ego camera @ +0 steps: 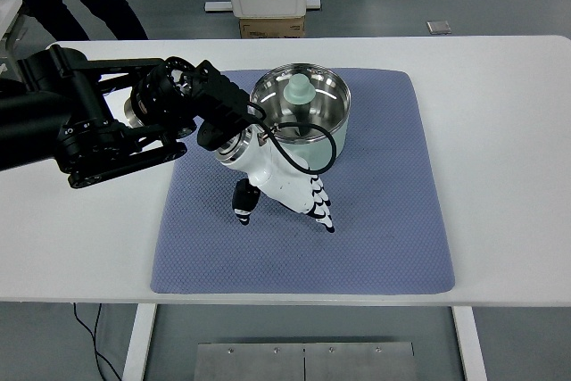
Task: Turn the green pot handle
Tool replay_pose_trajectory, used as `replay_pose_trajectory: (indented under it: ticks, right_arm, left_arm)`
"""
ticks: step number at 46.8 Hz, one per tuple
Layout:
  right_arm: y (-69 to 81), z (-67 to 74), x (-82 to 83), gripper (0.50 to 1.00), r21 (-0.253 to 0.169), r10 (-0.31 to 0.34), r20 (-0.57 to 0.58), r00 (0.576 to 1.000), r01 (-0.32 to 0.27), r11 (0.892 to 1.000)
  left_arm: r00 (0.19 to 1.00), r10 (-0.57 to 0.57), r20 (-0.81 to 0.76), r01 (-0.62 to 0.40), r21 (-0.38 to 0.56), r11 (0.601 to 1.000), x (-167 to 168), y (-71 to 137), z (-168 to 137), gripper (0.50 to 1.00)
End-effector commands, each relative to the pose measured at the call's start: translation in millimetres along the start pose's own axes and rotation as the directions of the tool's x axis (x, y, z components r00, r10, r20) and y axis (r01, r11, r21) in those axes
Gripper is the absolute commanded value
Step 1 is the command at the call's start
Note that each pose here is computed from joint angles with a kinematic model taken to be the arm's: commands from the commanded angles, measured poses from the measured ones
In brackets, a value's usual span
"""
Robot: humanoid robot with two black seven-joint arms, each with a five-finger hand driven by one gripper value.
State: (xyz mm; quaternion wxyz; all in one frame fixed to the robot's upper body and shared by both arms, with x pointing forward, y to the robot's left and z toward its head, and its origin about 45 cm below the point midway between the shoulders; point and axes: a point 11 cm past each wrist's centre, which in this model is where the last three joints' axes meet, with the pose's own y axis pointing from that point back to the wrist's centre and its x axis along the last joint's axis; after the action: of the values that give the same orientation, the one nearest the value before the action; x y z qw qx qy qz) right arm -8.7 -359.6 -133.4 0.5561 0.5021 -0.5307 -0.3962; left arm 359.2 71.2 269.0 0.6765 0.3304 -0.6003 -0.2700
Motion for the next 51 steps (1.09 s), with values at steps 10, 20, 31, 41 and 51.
replay_pose_trajectory:
  ticks: [10, 20, 31, 41, 51]
  right_arm:
    - [0.0, 0.5, 0.4, 1.000, -0.001, 0.001, 0.000, 1.000, -0.001, 1.000]
    - [0.0, 0.5, 0.4, 1.000, -0.001, 0.001, 0.000, 1.000, -0.001, 1.000]
    - [0.0, 0.0, -0.5, 1.000, 0.000, -0.001, 0.000, 1.000, 0.001, 1.000]
    - [0.0, 0.0, -0.5, 1.000, 0.000, -0.001, 0.000, 1.000, 0.001, 1.000]
    - [0.0, 0.0, -0.5, 1.000, 0.000, -0.001, 0.000, 1.000, 0.001, 1.000]
  left_arm:
    - [1.000, -0.026, -0.007, 0.026, 0.011, 1.000, -8.6, 2.7, -3.1, 1.000]
    - [0.999, -0.037, -0.017, 0.037, 0.026, 0.999, -15.0, 7.9, -7.3, 1.000]
    - [0.998, -0.048, -0.033, 0.050, 0.055, 0.997, -24.2, 18.9, -15.1, 1.000]
    - [0.996, -0.065, -0.055, 0.069, 0.076, 0.995, -36.4, 27.0, -20.8, 1.000]
    - [0.994, -0.069, -0.085, 0.078, 0.111, 0.991, -49.2, 42.2, -29.5, 1.000]
